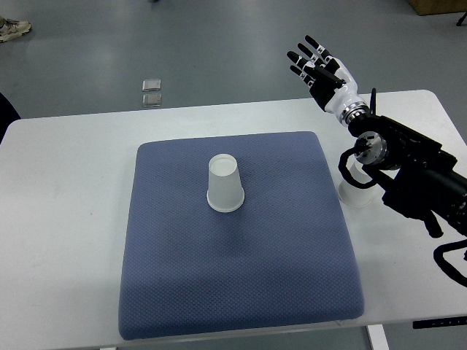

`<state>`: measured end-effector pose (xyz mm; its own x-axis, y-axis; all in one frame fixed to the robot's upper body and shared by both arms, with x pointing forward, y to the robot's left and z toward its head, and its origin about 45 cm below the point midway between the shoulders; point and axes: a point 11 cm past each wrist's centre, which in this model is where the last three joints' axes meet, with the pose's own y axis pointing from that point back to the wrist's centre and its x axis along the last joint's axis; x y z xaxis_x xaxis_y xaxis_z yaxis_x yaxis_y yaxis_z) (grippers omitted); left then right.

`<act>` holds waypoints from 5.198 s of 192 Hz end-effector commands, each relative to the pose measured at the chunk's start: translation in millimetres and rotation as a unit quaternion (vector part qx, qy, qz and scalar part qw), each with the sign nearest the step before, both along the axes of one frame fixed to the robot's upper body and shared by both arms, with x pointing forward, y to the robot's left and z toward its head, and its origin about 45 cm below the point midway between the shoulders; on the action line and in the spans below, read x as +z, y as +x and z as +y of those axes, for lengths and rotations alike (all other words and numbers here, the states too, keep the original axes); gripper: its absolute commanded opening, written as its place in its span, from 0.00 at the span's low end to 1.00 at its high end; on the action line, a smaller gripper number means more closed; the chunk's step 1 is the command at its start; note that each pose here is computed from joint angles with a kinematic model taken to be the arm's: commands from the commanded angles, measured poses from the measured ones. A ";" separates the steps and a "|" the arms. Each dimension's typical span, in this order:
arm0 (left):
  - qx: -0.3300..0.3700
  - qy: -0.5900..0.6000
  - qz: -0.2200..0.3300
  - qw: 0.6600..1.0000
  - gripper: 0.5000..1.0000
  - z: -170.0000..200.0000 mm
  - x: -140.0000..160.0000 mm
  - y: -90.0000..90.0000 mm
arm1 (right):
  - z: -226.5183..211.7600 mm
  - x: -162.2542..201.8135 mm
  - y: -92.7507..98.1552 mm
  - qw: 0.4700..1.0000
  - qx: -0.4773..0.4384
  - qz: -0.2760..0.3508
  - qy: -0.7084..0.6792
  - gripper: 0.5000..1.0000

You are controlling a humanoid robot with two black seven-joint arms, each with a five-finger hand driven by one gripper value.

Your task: Stack paper cups

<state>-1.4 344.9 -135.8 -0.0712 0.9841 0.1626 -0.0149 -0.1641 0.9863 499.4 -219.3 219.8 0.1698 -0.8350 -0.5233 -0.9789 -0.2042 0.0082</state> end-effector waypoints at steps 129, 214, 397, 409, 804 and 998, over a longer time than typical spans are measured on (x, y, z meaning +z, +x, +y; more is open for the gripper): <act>0.000 0.000 0.003 1.000 1.00 0.0 -0.1 -3.6 | -0.3 1.0 0.5 1.000 -0.001 -0.001 0.000 0.83; 0.000 0.000 0.002 1.000 1.00 0.0 -0.1 -2.7 | 1.4 6.9 3.1 1.000 0.001 -0.006 -0.001 0.83; 0.000 0.000 0.003 1.000 1.00 0.0 -0.1 -3.6 | -21.1 65.7 19.7 0.987 0.040 -0.079 -0.131 0.83; 0.000 -0.001 0.003 1.000 1.00 -0.5 -0.2 -3.5 | -25.8 67.2 18.5 0.983 0.049 -0.083 -0.159 0.83; 0.000 0.000 0.003 1.000 1.00 0.0 -0.1 -3.8 | -73.8 38.1 -63.6 0.459 0.455 -0.107 -0.756 0.83; 0.000 0.000 0.003 1.000 1.00 0.0 -0.1 -3.8 | -103.0 -21.3 -81.9 0.469 0.428 -0.094 -0.767 0.81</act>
<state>-5.0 344.4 -136.0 -0.0704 0.9843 0.1617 -0.0091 -0.1628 0.9866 416.8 -317.4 200.7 0.7144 0.2189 0.6646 -0.5423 -0.4269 0.7236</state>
